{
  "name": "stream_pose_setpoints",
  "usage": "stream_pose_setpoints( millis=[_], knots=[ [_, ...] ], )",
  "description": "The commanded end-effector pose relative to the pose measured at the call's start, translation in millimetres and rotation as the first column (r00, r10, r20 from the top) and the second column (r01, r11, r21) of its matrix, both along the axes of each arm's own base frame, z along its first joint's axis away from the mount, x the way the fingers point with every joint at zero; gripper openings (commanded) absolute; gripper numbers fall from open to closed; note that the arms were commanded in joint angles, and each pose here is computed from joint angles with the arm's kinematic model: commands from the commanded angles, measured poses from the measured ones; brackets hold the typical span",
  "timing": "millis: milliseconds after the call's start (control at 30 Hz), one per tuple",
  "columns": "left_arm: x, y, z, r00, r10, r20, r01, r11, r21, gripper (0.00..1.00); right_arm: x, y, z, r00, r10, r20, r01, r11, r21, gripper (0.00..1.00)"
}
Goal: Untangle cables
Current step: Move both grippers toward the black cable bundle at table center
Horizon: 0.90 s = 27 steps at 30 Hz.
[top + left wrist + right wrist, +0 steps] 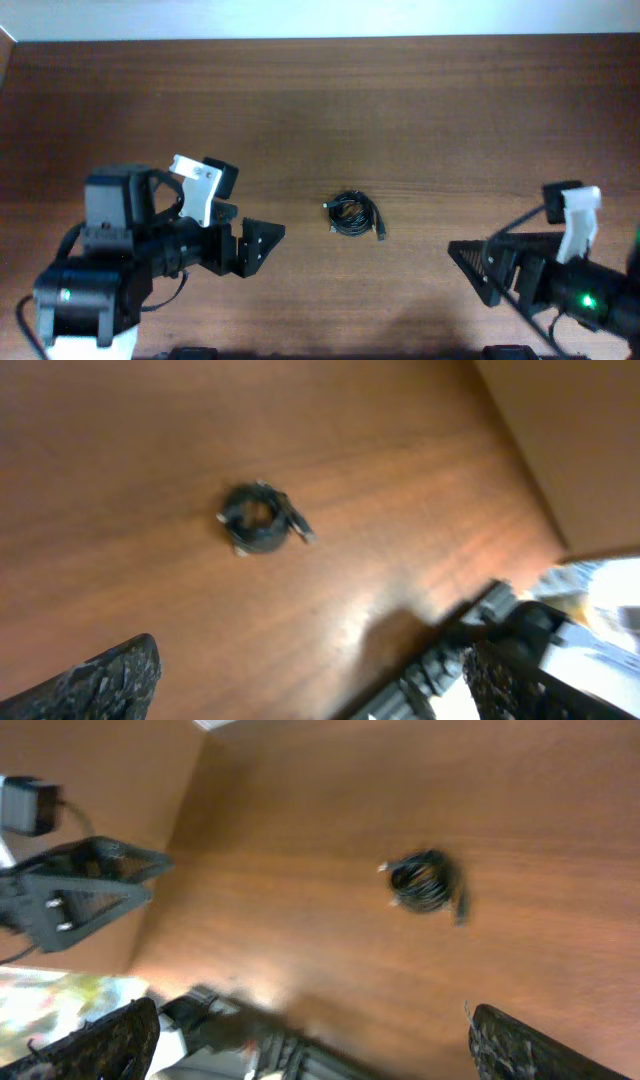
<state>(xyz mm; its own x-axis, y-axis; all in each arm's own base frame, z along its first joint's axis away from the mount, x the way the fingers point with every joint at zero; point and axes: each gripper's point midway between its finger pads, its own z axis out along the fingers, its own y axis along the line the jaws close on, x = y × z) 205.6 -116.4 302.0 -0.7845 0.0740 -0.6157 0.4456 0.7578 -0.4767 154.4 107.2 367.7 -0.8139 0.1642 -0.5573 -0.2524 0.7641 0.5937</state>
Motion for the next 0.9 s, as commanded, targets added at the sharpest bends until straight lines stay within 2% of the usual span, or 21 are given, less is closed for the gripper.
stream_pose_setpoints(
  millis=[0, 67, 100, 167, 267, 333, 400, 500, 633, 700, 733, 767, 800, 867],
  knots=[
    [-1.2, -3.2, -6.9, 0.997, -0.027, -0.070, 0.026, 1.000, -0.010, 0.99, -2.3, -1.3, -17.0, 0.990, -0.013, -0.139, 0.013, 1.000, 0.001, 0.98],
    [-2.8, 13.6, -30.3, 0.986, 0.060, -0.156, -0.042, 0.992, 0.120, 0.99, -6.8, -33.7, -44.4, 0.943, -0.217, -0.252, 0.181, 0.970, -0.161, 0.98],
    [-2.7, 19.7, -37.5, 0.977, 0.109, -0.185, -0.079, 0.983, 0.166, 0.99, -8.7, -45.5, -50.7, 0.923, -0.283, -0.261, 0.229, 0.949, -0.218, 0.98],
    [0.8, 21.1, -47.5, 0.960, 0.173, -0.221, -0.122, 0.966, 0.229, 0.99, -11.8, -44.5, -50.0, 0.923, -0.287, -0.257, 0.235, 0.948, -0.215, 0.99],
    [9.4, -0.2, -67.3, 0.952, 0.133, -0.275, -0.050, 0.955, 0.292, 0.99, -7.7, -39.6, -52.2, 0.926, -0.258, -0.275, 0.203, 0.955, -0.215, 0.98],
    [18.8, -6.4, -86.3, 0.932, 0.154, -0.328, -0.035, 0.939, 0.343, 0.99, -6.6, -28.7, -54.2, 0.927, -0.206, -0.312, 0.156, 0.972, -0.178, 0.98],
    [27.8, -12.8, -104.2, 0.896, 0.188, -0.403, -0.039, 0.936, 0.350, 0.99, 2.2, -19.7, -54.0, 0.933, -0.166, -0.319, 0.126, 0.982, -0.141, 0.98],
    [29.6, -33.7, -133.2, 0.812, 0.157, -0.563, 0.023, 0.954, 0.300, 0.99, 30.6, -17.9, -55.2, 0.931, -0.183, -0.316, 0.149, 0.980, -0.128, 0.98],
    [55.8, -49.5, -176.7, 0.756, 0.201, -0.623, 0.011, 0.947, 0.320, 1.00, 50.7, -11.5, -77.0, 0.876, -0.177, -0.449, 0.137, 0.983, -0.121, 0.98],
    [65.6, -65.4, -197.9, 0.741, 0.192, -0.644, 0.021, 0.951, 0.308, 0.88, 61.3, -10.5, -93.2, 0.835, -0.173, -0.522, 0.119, 0.983, -0.137, 0.99],
    [70.0, -71.1, -204.4, 0.746, 0.187, -0.639, 0.024, 0.951, 0.307, 0.88, 63.1, -8.2, -96.8, 0.831, -0.147, -0.536, 0.090, 0.987, -0.131, 0.99],
    [77.4, -79.4, -212.3, 0.751, 0.191, -0.632, 0.011, 0.953, 0.302, 0.78, 66.1, -0.6, -99.6, 0.830, -0.084, -0.552, 0.038, 0.995, -0.094, 0.99],
    [86.1, -89.3, -220.7, 0.745, 0.221, -0.629, -0.031, 0.954, 0.298, 0.63, 68.6, 5.3, -101.4, 0.823, -0.043, -0.566, 0.009, 0.998, -0.062, 0.99],
    [98.7, -100.8, -233.4, 0.730, 0.285, -0.621, -0.107, 0.945, 0.308, 0.60, 71.2, 13.2, -108.4, 0.802, -0.014, -0.597, -0.022, 0.998, -0.052, 0.99]
  ],
)
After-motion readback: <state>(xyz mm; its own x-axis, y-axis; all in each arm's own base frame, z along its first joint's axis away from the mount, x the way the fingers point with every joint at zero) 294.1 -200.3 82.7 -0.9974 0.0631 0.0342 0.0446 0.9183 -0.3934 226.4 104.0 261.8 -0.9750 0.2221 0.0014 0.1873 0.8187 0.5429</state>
